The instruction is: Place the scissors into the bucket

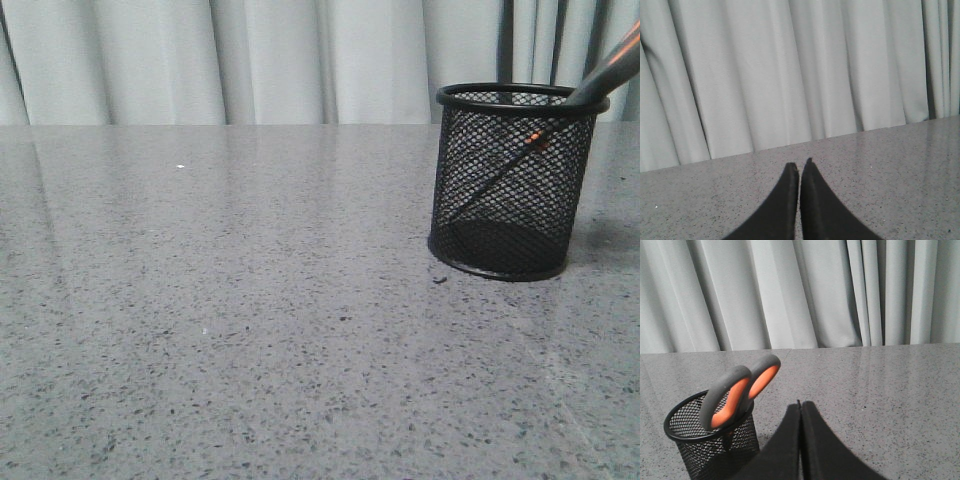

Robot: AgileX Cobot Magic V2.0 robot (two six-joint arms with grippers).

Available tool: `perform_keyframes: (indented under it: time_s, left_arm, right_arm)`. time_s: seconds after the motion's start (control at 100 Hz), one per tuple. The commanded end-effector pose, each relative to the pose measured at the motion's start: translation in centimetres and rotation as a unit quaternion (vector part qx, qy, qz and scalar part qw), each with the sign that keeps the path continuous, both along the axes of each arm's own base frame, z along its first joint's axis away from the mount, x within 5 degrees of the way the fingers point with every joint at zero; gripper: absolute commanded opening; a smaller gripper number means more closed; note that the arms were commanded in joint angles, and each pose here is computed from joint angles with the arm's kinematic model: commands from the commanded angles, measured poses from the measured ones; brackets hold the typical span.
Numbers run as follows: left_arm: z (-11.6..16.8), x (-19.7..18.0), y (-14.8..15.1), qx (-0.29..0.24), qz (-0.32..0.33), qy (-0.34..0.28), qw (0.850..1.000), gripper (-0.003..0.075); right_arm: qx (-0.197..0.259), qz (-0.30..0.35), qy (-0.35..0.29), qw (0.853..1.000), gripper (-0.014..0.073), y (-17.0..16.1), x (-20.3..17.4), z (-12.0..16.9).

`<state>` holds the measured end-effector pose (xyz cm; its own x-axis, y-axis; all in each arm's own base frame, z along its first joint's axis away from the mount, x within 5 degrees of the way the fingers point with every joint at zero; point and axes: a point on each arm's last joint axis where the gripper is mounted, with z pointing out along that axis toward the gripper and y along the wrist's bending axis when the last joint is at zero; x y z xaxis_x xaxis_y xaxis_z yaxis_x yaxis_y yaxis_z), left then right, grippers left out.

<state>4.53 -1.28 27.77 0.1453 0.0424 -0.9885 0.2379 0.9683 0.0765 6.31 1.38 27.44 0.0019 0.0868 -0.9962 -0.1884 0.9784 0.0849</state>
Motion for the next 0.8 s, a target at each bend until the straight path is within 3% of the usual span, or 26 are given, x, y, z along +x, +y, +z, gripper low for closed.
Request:
perform_keyframes:
  time_s: [0.0,0.57,0.66,0.79]
  left_arm:
    - [1.5,-0.2,0.2,-0.023,0.007,-0.043,0.999,-0.0020]
    - [1.4,-0.1,0.2,-0.018,0.008,-0.043,0.999,-0.0020]
    - [0.5,0.2,0.2,-0.004,0.014,-0.032,0.999,-0.0020]
    - [-2.4,0.9,0.2,-0.029,0.027,0.017,0.999,-0.0020]
  right_arm:
    - [0.008,-0.016,-0.045,0.999,-0.0069,-0.3,0.0,1.5]
    - [0.008,-0.016,-0.045,0.999,-0.0069,-0.3,0.0,1.5]
    - [0.008,-0.016,-0.045,0.999,-0.0069,-0.3,0.0,1.5]
    - [0.008,-0.016,-0.045,0.999,-0.0069,-0.3,0.0,1.5]
